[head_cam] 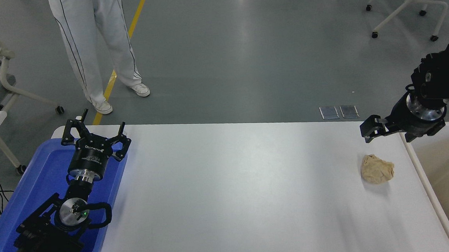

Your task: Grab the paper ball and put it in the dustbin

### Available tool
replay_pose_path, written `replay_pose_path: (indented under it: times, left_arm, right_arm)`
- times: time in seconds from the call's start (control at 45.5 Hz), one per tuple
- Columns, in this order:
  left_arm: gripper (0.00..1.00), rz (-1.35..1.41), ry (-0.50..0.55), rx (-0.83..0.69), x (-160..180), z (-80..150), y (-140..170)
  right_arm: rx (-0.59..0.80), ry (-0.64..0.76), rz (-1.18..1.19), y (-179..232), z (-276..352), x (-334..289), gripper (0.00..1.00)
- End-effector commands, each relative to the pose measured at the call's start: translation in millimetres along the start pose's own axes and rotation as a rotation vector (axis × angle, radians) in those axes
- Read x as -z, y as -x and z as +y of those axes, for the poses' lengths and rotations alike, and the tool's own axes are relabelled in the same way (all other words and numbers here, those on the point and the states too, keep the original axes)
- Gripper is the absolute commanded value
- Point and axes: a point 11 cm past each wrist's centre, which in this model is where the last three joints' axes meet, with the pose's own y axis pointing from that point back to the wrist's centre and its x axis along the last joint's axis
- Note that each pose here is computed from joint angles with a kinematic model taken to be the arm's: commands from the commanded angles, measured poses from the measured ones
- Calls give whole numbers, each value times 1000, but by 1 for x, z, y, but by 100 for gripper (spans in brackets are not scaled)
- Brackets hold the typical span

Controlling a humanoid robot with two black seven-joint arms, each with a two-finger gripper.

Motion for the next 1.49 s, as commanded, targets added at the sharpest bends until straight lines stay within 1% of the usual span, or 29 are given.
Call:
replay_pose_path:
  times: [0.0, 0.242, 0.418, 0.593, 0.725, 1.033, 1.253, 1.385, 1.473]
  left_arm:
    - [100, 0, 1, 1, 0, 0, 0]
    - [100, -1, 0, 0, 0, 0, 0]
    - [100, 1, 0, -1, 0, 0, 0]
    - [100, -1, 0, -2, 0, 0, -1]
    - [100, -1, -2, 0, 0, 0, 0]
    - [100, -1, 0, 0, 0, 0, 0]
    - [100, -1, 0, -2, 0, 0, -1]
    - [100, -1, 0, -2, 0, 0, -1]
    - [100, 1, 0, -1, 0, 0, 0]
  right_arm:
    - [16, 26, -18, 12, -39, -14, 100]
    - [5, 42, -14, 12, -55, -17, 100]
    - [2, 62, 9, 18, -78, -15, 100]
    - [-21, 31, -22, 19, -93, -10, 100]
    - [-42, 35, -19, 17, -102, -8, 100]
    - [-100, 21, -48, 7, -108, -7, 100]
    - [-86, 53, -6, 20, -123, -11, 100]
    - [-123, 63, -19, 15, -124, -17, 100]
    - [-124, 68, -19, 17, -127, -19, 100]
